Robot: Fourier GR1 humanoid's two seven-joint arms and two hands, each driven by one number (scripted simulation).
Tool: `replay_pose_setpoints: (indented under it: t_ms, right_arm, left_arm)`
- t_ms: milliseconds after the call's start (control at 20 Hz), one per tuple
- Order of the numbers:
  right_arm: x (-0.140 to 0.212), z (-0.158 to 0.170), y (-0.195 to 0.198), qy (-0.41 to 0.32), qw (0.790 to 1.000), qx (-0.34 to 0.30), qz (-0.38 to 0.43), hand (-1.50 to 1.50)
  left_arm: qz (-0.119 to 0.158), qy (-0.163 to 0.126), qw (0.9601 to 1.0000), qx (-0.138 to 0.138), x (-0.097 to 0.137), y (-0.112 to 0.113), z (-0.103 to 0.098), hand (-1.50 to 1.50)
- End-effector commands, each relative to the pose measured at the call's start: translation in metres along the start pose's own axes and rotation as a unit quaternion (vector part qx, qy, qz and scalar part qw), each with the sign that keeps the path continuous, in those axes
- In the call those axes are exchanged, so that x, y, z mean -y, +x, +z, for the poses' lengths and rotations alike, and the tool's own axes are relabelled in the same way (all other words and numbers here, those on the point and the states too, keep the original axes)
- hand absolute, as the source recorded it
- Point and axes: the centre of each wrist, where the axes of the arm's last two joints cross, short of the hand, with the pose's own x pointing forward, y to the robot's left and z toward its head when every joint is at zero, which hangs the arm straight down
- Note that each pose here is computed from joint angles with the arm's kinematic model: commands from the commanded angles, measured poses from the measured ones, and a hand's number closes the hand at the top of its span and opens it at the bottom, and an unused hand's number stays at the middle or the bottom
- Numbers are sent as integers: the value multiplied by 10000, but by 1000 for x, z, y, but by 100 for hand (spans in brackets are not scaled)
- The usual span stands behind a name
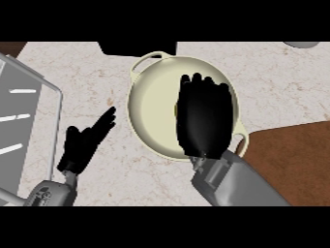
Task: Pick the lemon from the cutting board and place it in the pot
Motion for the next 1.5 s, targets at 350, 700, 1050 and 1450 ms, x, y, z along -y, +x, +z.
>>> replay_pose_setpoints:
  t_ms: [350, 700, 1050, 1450]
  right_arm:
    - [-31, -79, 30, 1377, 9602, -1169, 2131, 150]
    - [-69, -107, 7, 2525, 9185, -2174, 2131, -150]
    - [-39, -104, 35, 1142, 9832, -1424, -42, -150]
    - [10, -105, 53, -836, 9661, -1342, -2039, -150]
  left_arm:
    - [-40, -37, 10000, -70, 3, -3, -3, 0]
    - [-141, -40, 9999, 58, 2, 5, -10, 0]
    - [-37, -192, 9998, 54, 5, 2, -10, 0]
    - [-1, -148, 9999, 56, 8, 3, -10, 0]
